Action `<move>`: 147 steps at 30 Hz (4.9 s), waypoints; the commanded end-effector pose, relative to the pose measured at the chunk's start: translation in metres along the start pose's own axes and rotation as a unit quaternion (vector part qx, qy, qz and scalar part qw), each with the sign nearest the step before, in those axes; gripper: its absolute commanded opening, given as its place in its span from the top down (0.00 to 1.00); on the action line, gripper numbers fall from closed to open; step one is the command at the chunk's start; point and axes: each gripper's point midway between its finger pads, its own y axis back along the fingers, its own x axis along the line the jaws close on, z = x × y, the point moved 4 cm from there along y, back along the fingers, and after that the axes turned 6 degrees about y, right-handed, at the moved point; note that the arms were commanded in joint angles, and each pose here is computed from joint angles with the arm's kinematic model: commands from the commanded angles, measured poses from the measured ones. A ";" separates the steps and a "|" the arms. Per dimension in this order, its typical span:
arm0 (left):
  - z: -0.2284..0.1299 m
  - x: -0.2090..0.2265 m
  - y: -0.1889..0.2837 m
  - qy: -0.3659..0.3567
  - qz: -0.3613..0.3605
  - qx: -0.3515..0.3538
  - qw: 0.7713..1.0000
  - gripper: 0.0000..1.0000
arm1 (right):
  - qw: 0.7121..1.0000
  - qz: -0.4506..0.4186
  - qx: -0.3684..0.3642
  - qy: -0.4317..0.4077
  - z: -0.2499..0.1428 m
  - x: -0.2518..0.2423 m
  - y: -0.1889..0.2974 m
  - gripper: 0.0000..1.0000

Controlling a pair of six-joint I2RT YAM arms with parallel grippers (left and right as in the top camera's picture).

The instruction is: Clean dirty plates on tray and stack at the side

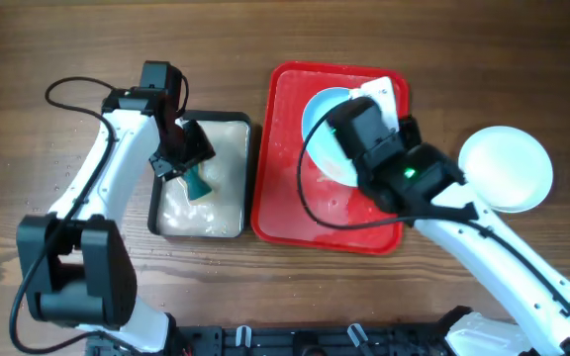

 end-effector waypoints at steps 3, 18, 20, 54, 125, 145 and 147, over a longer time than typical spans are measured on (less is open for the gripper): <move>-0.006 0.000 0.013 -0.005 -0.016 0.002 1.000 0.00 | 0.992 -0.112 -0.055 0.034 0.013 0.000 0.028 0.96; -0.005 -0.001 0.013 -0.005 -0.017 0.001 1.000 0.00 | 0.959 -0.219 -0.130 0.122 0.023 0.012 0.081 0.96; -0.005 -0.001 0.013 -0.005 -0.017 0.000 1.000 0.00 | 0.959 -0.218 -0.132 0.123 0.023 0.013 0.082 0.96; -0.005 -0.001 0.013 -0.005 -0.017 0.001 1.000 0.00 | 0.921 0.225 0.117 -0.296 -0.043 -0.062 -0.063 0.96; 0.004 0.012 0.014 -0.005 0.031 -0.036 0.999 0.00 | 0.858 0.148 -0.400 -0.286 -0.149 -0.031 0.003 0.00; 0.008 -0.022 0.127 -0.039 -0.114 -0.245 0.962 0.00 | 0.858 0.148 -0.400 -0.286 -0.149 -0.031 0.003 0.01; -0.002 -0.015 0.162 -0.038 -0.142 -0.291 0.945 0.00 | 0.858 0.148 -0.400 -0.286 -0.149 -0.031 0.003 0.00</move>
